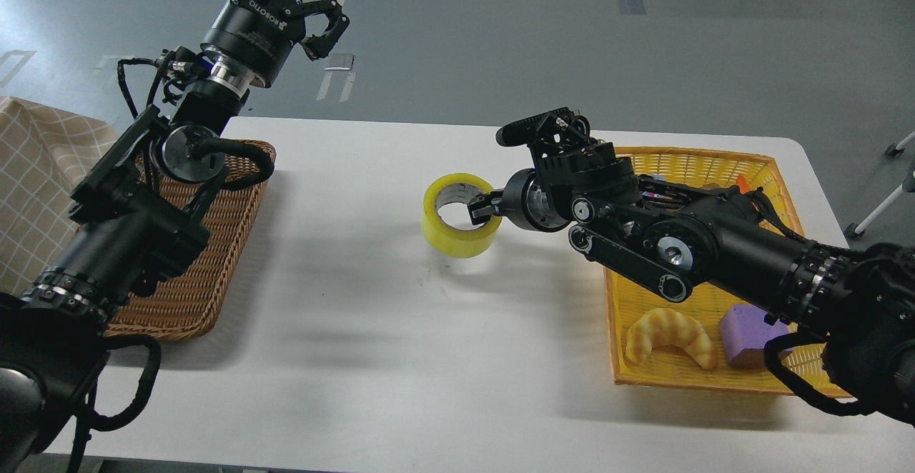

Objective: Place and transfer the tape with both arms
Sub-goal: 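Carry the tape toward the table center and set it down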

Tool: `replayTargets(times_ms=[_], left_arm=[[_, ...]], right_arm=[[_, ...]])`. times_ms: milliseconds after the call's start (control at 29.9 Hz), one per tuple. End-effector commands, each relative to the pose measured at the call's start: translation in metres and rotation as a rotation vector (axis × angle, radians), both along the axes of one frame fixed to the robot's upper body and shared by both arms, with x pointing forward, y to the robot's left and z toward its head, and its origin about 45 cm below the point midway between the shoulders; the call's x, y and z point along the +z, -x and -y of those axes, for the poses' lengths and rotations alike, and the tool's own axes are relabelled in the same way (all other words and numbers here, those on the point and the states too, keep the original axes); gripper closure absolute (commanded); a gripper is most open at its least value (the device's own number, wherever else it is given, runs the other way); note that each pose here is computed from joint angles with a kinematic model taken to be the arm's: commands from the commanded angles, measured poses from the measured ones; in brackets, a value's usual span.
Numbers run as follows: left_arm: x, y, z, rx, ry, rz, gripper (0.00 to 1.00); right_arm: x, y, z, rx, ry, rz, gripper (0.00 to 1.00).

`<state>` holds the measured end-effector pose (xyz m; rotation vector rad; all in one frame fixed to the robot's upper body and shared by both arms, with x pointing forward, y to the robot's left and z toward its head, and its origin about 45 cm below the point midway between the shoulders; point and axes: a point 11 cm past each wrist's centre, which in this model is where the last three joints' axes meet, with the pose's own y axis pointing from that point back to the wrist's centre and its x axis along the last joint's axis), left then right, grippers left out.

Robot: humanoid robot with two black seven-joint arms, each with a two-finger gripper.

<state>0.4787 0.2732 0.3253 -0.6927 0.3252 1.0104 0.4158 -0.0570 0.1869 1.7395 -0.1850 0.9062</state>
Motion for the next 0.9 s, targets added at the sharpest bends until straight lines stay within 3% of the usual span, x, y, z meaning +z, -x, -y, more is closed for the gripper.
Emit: replayTargets(times_ms=[0, 870], left_arm=[[0.001, 0.000, 0.000, 0.001, 0.000, 0.003, 0.02], [0.000, 0.000, -0.001, 0.003, -0.001, 0.000, 0.02]], right_arm=[[-0.011, 0.002, 0.006, -0.007, 0.023, -0.015, 1.00], [-0.030, 0.017, 0.007, 0.000, 0.018, -0.064, 1.00]])
